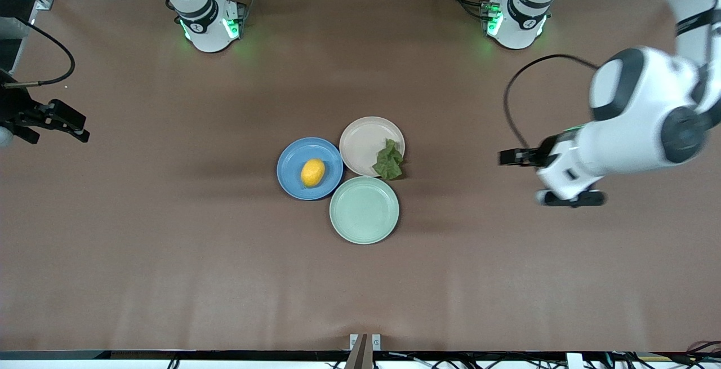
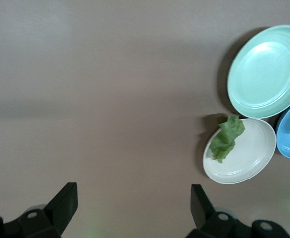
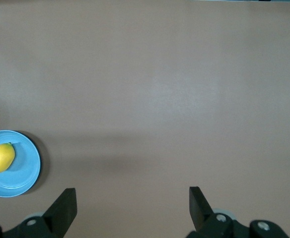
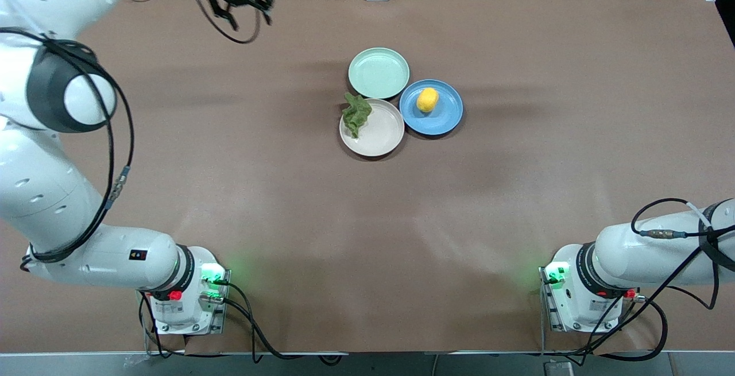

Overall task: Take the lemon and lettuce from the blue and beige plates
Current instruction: 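Move the left gripper over the lettuce on the beige plate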

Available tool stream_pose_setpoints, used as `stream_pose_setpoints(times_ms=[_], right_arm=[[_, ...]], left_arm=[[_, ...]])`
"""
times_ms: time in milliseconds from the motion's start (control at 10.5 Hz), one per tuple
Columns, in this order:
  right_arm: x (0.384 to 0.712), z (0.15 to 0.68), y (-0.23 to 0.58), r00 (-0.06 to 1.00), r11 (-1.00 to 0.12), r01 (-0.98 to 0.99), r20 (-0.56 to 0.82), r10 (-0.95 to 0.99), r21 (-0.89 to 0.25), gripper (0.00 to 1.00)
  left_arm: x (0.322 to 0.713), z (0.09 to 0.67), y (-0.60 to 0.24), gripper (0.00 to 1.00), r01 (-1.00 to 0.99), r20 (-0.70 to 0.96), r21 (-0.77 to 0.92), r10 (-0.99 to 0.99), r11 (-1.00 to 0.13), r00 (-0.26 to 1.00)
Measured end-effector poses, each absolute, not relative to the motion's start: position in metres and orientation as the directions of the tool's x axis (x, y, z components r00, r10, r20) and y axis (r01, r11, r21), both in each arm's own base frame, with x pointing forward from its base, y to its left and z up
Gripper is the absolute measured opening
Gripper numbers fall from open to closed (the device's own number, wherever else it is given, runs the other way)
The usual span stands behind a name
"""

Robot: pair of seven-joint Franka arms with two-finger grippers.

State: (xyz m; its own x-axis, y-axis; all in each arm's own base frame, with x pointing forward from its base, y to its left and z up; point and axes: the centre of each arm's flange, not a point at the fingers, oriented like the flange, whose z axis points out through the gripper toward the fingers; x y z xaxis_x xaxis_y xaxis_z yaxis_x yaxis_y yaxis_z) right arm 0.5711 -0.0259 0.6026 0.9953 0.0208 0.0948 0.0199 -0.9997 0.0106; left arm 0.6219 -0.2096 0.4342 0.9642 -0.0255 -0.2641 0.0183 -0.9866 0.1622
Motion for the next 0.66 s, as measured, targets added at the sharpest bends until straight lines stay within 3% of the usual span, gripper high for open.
stream_pose_setpoints(times_ms=[664], right_arm=[[0.574, 0.595, -0.022, 0.996, -1.0, -0.011, 0.084, -0.01, 0.006, 1.0]], left_arm=[[0.585, 0.282, -0.344, 1.0, -0.012, -0.342, 0.198, -0.08, -0.98, 0.936]])
